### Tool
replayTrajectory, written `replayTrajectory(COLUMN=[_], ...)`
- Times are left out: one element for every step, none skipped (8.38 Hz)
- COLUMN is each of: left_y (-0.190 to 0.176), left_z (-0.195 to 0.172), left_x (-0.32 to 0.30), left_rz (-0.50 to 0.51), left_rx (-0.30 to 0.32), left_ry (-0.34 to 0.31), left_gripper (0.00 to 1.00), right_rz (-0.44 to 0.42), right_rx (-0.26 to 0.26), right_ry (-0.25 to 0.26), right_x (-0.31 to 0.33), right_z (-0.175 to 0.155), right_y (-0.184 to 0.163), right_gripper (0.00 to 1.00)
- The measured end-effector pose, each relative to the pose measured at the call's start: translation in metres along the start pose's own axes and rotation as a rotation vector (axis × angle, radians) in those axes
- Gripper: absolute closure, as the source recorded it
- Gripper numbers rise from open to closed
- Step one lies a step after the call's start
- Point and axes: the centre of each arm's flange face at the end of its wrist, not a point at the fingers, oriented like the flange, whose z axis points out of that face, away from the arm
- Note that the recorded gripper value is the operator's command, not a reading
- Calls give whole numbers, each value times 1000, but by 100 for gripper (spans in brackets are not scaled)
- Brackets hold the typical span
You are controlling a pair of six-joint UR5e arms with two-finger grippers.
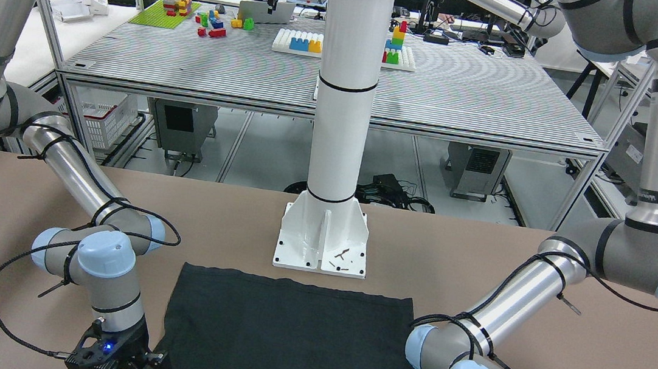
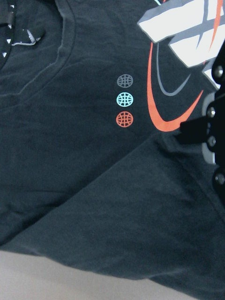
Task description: Fold clothes
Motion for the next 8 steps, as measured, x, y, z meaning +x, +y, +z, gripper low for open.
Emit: replayTrajectory(left_y=[-3, -7, -7, -7, -5, -4, -5, -5], left_z=[7, 13, 19, 23, 26, 29, 31, 33], left_x=[5, 9, 12, 14, 15, 16, 22, 30], left_rz=[-5, -9, -11, -13, -15, -17, -18, -19], left_rx=[7, 14, 23, 36, 43, 46, 54, 59], left_ry=[-12, -22, -33, -43, -49, -53, -56, -56], left_gripper=[100, 100, 100, 100, 100, 100, 100, 100], right_rz=[0, 0, -1, -1, -1, -2, -2, -2], right_rx=[0, -1, -4, -6, -2, 4, 7, 10], right_ry=[2, 4, 7, 11, 15, 16, 17, 17], right_x=[0, 1, 1, 2, 3, 3, 2, 2], right_z=[1, 3, 4, 7, 8, 9, 9, 9], right_y=[0, 2, 3, 4, 4, 3, 3, 3], right_gripper=[6, 6, 6, 6, 6, 6, 6, 6])
